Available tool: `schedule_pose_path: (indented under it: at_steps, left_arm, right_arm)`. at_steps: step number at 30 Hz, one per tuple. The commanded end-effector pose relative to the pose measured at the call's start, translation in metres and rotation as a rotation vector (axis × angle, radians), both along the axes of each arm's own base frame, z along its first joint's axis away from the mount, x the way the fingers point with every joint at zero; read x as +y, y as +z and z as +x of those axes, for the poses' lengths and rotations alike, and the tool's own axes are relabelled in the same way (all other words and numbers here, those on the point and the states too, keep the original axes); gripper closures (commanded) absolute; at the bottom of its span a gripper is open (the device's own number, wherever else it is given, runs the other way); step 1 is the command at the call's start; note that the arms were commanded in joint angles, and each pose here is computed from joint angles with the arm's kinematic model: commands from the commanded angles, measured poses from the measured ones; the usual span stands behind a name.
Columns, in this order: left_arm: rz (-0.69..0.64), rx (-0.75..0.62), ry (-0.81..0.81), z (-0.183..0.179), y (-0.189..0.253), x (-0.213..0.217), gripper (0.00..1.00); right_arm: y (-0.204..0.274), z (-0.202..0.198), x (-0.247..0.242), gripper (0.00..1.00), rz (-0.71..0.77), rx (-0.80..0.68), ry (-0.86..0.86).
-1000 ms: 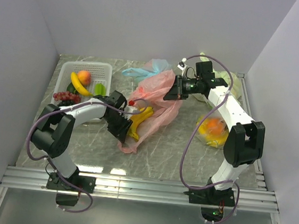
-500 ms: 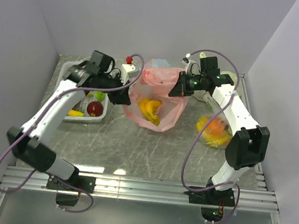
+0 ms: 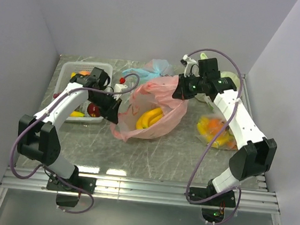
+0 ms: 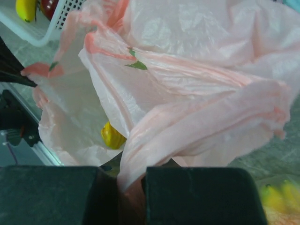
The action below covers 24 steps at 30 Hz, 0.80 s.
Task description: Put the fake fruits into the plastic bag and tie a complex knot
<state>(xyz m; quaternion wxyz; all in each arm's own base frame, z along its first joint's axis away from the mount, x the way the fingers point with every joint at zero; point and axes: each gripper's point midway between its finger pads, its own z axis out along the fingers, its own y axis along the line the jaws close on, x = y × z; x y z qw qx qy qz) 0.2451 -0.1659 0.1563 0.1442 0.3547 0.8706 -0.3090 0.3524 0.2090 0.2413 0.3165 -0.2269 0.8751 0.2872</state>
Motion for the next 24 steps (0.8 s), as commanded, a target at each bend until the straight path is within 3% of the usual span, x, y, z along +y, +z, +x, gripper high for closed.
schedule_pose_path:
  at_steps: [1, 3, 4, 6, 7, 8, 9, 11, 14, 17, 24]
  left_arm:
    - [-0.023, -0.178, -0.019, 0.029, 0.027, -0.005, 0.91]
    - [-0.052, -0.233, 0.000, 0.050, 0.048, -0.009, 0.75]
    - [-0.067, -0.256, 0.017, 0.057, 0.056, -0.008, 0.61]
    - [-0.112, -0.309, 0.127, 0.076, 0.083, 0.005, 0.50]
    - [-0.143, -0.341, 0.184, 0.088, 0.096, 0.010, 0.38]
    - [-0.145, -0.377, 0.249, 0.099, 0.107, 0.026, 0.31]
    - [-0.127, -0.426, 0.307, 0.108, 0.116, 0.039, 0.17]
    - [-0.117, -0.504, 0.451, 0.133, 0.134, 0.071, 0.03]
    - [0.003, -0.594, 0.628, 0.168, 0.142, 0.127, 0.01]
    - [0.117, -0.572, 0.715, 0.203, 0.130, 0.170, 0.01]
    - [0.351, -0.452, 0.773, 0.268, 0.046, 0.233, 0.01]
  right_arm:
    - [0.024, -0.012, 0.000, 1.00, -0.013, -0.124, 0.023]
    - [0.013, -0.016, 0.001, 1.00, -0.007, -0.079, 0.014]
    - [0.009, -0.016, 0.002, 1.00, -0.006, -0.063, 0.007]
    - [-0.001, -0.011, 0.001, 1.00, -0.015, -0.039, -0.011]
    - [-0.003, -0.010, 0.003, 1.00, -0.004, -0.016, -0.032]
    - [-0.005, -0.007, 0.004, 1.00, -0.001, -0.014, -0.037]
    - [-0.004, -0.004, 0.006, 1.00, 0.008, -0.020, -0.037]
    - [-0.004, -0.002, 0.008, 1.00, 0.020, -0.010, -0.040]
    - [-0.002, 0.002, 0.013, 1.00, 0.037, -0.006, -0.029]
    - [-0.001, 0.004, 0.014, 1.00, 0.036, -0.005, -0.027]
    - [0.002, 0.007, 0.018, 1.00, 0.037, -0.012, 0.007]
